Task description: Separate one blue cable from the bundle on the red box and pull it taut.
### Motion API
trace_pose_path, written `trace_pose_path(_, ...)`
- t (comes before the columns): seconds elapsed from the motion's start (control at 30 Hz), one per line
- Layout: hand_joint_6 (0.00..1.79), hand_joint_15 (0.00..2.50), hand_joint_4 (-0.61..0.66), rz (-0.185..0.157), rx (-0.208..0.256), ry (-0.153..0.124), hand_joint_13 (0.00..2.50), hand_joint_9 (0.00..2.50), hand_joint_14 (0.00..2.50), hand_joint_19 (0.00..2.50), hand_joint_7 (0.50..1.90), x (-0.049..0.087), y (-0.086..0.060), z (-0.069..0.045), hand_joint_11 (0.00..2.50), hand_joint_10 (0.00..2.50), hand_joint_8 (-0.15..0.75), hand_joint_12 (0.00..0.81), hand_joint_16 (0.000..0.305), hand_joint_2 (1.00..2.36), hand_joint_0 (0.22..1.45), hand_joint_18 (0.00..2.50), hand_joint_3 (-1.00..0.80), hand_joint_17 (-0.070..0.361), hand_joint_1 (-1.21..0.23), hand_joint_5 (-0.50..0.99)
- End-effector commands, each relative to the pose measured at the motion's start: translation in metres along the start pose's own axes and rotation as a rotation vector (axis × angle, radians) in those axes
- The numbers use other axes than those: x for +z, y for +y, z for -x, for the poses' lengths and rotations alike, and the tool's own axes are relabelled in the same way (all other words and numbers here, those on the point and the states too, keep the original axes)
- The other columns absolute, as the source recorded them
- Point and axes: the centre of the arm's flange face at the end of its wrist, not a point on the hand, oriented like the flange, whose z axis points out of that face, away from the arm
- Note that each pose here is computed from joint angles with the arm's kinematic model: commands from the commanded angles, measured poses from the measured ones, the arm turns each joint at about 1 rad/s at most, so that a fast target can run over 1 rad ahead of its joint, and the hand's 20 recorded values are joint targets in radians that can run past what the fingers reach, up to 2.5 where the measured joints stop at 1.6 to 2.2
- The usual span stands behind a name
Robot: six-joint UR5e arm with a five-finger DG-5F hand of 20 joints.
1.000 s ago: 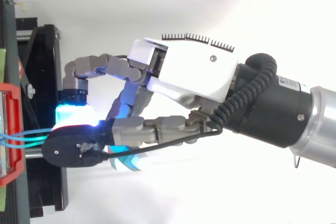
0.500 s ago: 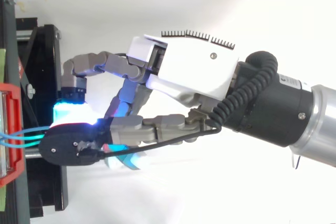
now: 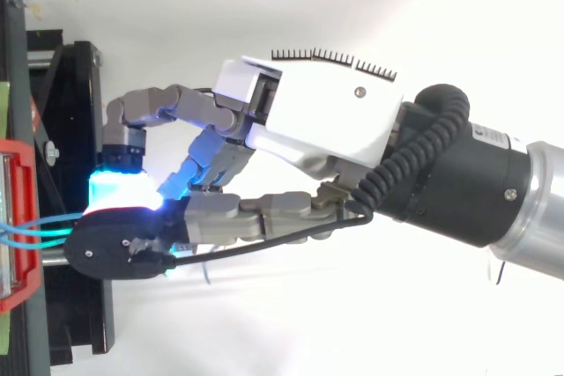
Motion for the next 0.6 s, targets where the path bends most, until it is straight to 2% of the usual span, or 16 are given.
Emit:
trace_pose_path(0.0, 0.58, 0.55, 0.30, -0.004, -0.003, 0.000, 0.98, 0.96, 0.02, 0.50, 1.36, -0.0006, 0.0040, 0.0002, 0.90, 0.01, 0.364, 0.487, 0.058, 1.01, 0.68, 0.87, 0.16, 0.130, -0.70, -0.06)
trace_pose_path(0.23, 0.58, 0.48, 0.30, -0.006, -0.003, 0.000, 0.90, 0.79, 0.01, 0.51, 1.37, -0.0007, 0.0051, 0.0003, 0.72, 0.01, 0.387, 0.484, 0.059, 1.01, 0.68, 0.84, 0.17, 0.132, -0.70, -0.06)
trace_pose_path(0.37, 0.58, 0.37, 0.30, -0.008, -0.005, 0.000, 0.85, 0.77, 0.01, 0.48, 1.37, -0.0005, 0.0039, 0.0001, 0.64, 0.01, 0.386, 0.484, 0.059, 1.01, 0.68, 0.83, 0.17, 0.133, -0.70, -0.06)
trace_pose_path(0.57, 0.58, 0.35, 0.30, -0.007, -0.004, -0.001, 0.84, 0.77, 0.01, 0.47, 1.37, 0.0000, 0.0039, 0.0012, 0.63, 0.01, 0.386, 0.487, 0.060, 1.01, 0.68, 0.83, 0.17, 0.134, -0.70, -0.06)
